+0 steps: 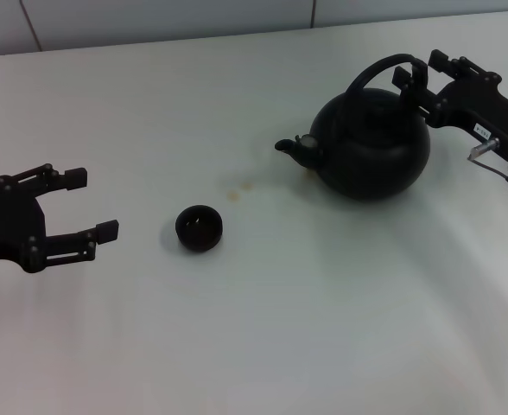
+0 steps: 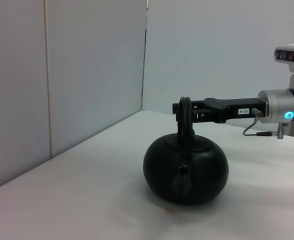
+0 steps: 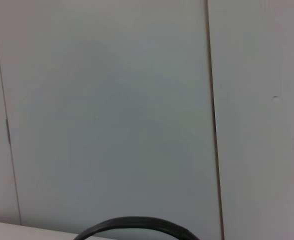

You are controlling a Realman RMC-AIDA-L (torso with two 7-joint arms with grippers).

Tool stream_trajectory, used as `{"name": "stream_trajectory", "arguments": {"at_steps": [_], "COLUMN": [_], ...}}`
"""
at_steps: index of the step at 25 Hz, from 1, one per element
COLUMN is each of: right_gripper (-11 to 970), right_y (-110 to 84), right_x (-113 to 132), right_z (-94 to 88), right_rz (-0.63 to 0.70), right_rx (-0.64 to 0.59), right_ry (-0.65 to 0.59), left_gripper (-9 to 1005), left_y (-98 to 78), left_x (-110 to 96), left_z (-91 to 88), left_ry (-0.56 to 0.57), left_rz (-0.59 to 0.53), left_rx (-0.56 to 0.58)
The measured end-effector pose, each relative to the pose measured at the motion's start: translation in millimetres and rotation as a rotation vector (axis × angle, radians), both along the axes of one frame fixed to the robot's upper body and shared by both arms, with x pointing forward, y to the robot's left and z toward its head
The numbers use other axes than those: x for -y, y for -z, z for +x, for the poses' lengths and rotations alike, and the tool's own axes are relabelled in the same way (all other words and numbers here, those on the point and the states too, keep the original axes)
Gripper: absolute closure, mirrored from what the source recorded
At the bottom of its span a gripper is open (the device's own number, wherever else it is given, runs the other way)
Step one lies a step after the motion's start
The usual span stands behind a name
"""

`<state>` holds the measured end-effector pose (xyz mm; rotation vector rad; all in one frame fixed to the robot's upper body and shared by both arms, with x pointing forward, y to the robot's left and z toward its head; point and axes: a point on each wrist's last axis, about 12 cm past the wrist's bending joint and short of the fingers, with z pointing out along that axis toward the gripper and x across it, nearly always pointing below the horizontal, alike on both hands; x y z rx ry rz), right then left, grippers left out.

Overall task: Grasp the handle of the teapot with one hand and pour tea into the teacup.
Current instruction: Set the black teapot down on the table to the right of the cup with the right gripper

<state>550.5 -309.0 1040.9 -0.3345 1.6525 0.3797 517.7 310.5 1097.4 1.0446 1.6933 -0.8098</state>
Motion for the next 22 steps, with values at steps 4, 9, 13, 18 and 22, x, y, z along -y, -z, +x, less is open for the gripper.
{"name": "stream_trajectory", "arguments": {"at_steps": [4,9,13,18,22], "right_gripper": [331,310,311,311,312], "right_y": [0.2,1.6,3.7,6.3,10.9], "right_x": [-0.1,0.1,-0.5,3.1,10.1], "right_z": [-0.3,-2.1,-7.7,-25.3,-40.4], "right_rz": [0.001,0.004,0.011,0.041,0.042], "right_rx": [0.000,-0.004,0.002,0.027,0.036], "right_ry": [0.001,0.004,-0.004,-0.024,-0.011], "left_gripper": [130,130,130,130,130], "left_y": [0.0,-0.1,-0.2,0.6,1.8], "left_x": [0.0,0.1,0.2,-0.4,-1.3], "left_z": [-0.1,0.1,0.3,-1.2,-3.4], "left_ry": [0.000,0.000,0.001,-0.001,-0.004], "left_rz": [0.000,0.000,0.000,-0.001,-0.005], "left_rx": [0.000,0.000,0.001,-0.003,-0.007]}}
